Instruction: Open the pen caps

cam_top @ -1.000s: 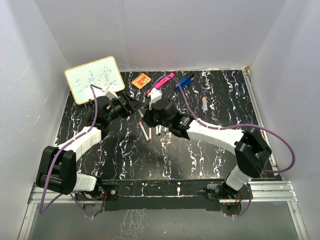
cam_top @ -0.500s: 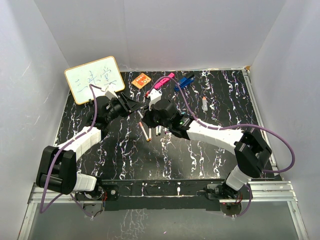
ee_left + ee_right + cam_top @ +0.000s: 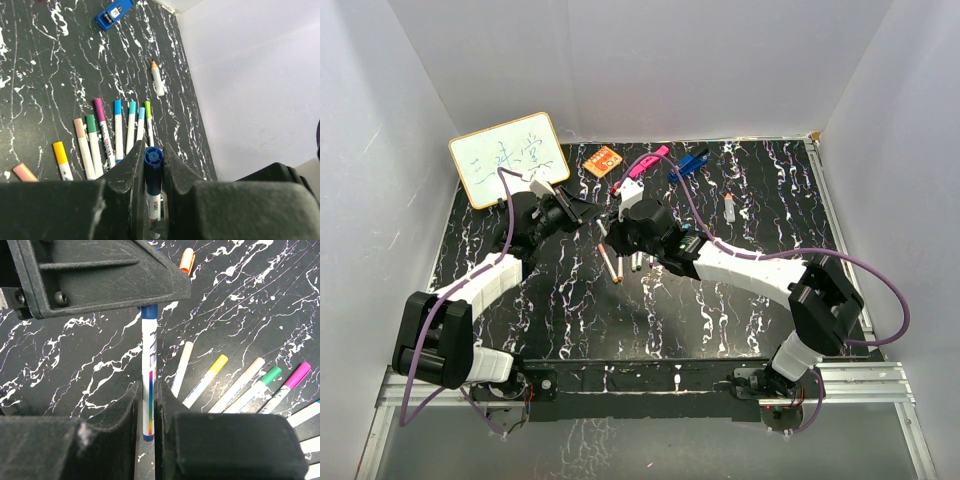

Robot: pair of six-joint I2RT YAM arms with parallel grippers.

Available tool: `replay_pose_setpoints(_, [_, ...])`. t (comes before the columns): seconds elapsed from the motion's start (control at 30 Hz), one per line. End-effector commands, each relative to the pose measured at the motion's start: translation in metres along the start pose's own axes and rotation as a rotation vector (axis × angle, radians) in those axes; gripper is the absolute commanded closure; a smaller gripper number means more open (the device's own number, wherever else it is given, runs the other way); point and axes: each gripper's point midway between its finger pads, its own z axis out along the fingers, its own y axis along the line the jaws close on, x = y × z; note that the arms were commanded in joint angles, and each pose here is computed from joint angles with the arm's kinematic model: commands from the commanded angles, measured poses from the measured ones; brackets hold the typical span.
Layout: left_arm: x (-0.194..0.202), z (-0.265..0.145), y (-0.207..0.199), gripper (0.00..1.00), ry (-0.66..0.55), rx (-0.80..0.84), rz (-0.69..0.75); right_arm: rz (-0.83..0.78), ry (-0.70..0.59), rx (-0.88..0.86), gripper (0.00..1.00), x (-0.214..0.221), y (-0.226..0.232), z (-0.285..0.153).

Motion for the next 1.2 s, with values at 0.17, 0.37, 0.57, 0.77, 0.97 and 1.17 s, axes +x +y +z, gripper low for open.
replay_pose_setpoints(0.17, [-0.002, 0.000, -0.015, 1.00, 0.004, 0.046, 0.029, -0.007, -0.097, 0.003, 0.43, -0.030, 0.002, -0.009])
replay_pose_setpoints(0.37, [0.003, 0.002, -0.023, 1.00, 0.017, 0.065, 0.035, -0.009, -0.084, 0.012, 0.35, -0.028, 0.001, -0.002])
replay_pose_setpoints(0.57, [0.014, 0.003, -0.030, 1.00, 0.034, 0.075, 0.042, -0.007, -0.075, 0.020, 0.47, -0.028, 0.001, 0.007])
replay_pose_setpoints(0.77, [0.019, 0.000, -0.029, 1.00, 0.035, 0.060, 0.055, -0.001, -0.081, 0.034, 0.65, -0.030, -0.002, 0.009])
replay_pose_setpoints(0.97, [0.023, -0.002, -0.025, 1.00, 0.041, 0.045, 0.059, 0.001, -0.089, 0.036, 0.88, -0.033, -0.001, 0.007])
replay_pose_setpoints(1.17, [0.011, -0.001, -0.010, 1.00, -0.011, -0.062, 0.057, 0.012, -0.049, 0.028, 1.00, -0.018, -0.001, 0.008])
